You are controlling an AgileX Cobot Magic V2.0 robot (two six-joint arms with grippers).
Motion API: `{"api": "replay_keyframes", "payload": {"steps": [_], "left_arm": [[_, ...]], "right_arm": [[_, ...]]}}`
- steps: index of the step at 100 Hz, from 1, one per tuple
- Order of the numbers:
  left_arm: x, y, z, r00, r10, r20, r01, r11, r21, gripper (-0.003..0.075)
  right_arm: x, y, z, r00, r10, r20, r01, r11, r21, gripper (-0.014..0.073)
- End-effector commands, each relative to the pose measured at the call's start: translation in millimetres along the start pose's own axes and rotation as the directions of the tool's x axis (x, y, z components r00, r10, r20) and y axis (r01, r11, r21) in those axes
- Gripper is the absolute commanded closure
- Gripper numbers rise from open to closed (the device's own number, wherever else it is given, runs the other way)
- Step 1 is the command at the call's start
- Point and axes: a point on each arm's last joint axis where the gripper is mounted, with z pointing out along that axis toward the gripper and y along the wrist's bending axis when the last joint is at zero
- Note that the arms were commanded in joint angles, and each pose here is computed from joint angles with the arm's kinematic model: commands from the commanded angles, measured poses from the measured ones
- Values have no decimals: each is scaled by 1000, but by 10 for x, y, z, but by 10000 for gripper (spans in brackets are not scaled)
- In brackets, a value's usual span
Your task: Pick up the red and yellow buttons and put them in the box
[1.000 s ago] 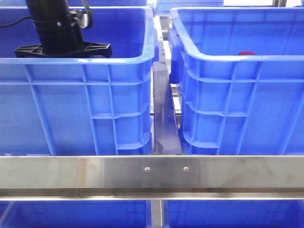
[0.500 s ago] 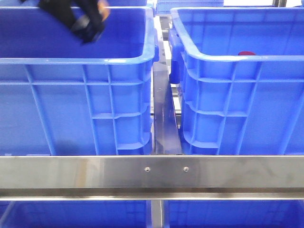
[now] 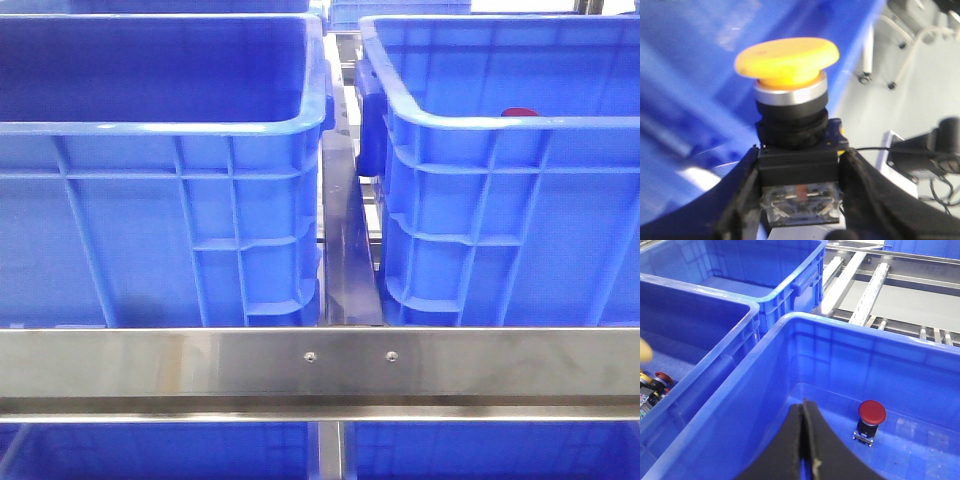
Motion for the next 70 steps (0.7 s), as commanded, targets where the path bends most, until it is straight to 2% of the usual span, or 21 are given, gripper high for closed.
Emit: {"api": "replay_keyframes", "payload": {"steps": [1,6,11,26,33,38,50,57,70], "left_arm": [[-110,-374,-147,994,70,81,-76,994,76,641],[-110,-401,-126,994,75,78,-81,993,82,641],[-110,-401,-126,994,75,78,-81,993,82,641],[-110,-393,-131,994,74,78,-80,994,78,641],[-110,-393,-131,994,74,78,-80,994,78,641],[-110,-393,-131,994,74,78,-80,994,78,641],[-110,-393,-131,994,74,78,-80,994,78,641],[-110,-393,-131,994,74,78,-80,994,78,641],[-109,-392,-131,994,75,77,-81,994,77,641]], "right_arm": [[-131,18,-63,998,18,54,-18,1000,-9,632],[-134,26,-63,998,31,58,-30,999,-18,583],[-145,38,-64,996,65,68,-63,997,-34,498],[-206,112,-76,968,225,109,-209,968,-139,92],[-251,175,-93,929,353,113,-320,918,-234,-31],[-280,231,-111,890,446,91,-400,861,-313,-57],[-305,305,-110,801,599,6,-541,727,-423,-36],[-294,320,-67,754,655,-55,-604,658,-449,-23],[-242,304,112,690,707,-157,-686,568,-455,0]]}}
